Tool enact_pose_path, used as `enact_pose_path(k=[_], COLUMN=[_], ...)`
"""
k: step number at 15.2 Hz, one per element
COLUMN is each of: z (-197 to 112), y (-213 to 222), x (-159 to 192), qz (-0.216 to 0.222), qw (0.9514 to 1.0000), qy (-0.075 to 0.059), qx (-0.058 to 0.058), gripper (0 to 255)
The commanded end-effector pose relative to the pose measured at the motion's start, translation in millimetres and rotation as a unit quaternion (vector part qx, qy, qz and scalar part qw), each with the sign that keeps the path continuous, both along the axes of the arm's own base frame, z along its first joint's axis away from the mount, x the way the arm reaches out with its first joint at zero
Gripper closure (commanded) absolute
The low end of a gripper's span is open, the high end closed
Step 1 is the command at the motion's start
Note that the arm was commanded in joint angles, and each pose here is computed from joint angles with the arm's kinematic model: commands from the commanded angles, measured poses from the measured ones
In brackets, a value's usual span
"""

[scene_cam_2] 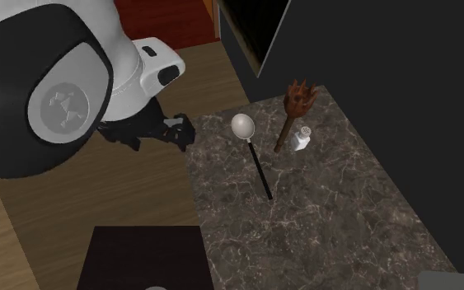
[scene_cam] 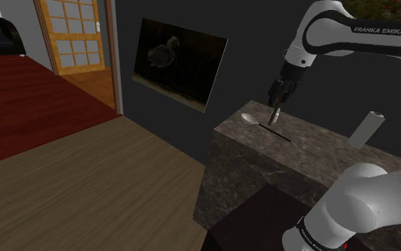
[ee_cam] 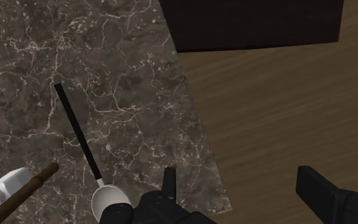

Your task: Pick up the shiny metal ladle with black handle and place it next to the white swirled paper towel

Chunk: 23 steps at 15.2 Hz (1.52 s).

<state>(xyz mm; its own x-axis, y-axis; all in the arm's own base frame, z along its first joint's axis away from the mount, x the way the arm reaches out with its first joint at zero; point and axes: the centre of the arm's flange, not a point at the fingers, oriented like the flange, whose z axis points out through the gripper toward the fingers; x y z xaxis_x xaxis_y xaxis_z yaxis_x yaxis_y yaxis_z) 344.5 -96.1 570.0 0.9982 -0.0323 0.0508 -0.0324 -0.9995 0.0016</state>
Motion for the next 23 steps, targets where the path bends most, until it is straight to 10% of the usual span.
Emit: enact_pose_path(k=[1,23], z=[-19,-203], y=[-18,-194], x=[8,112], qz=[0.015,0.159], qw=[0.9999,0.9828], qy=[0.006,0.074], qx=[-0.005,-0.057], gripper=[0,0])
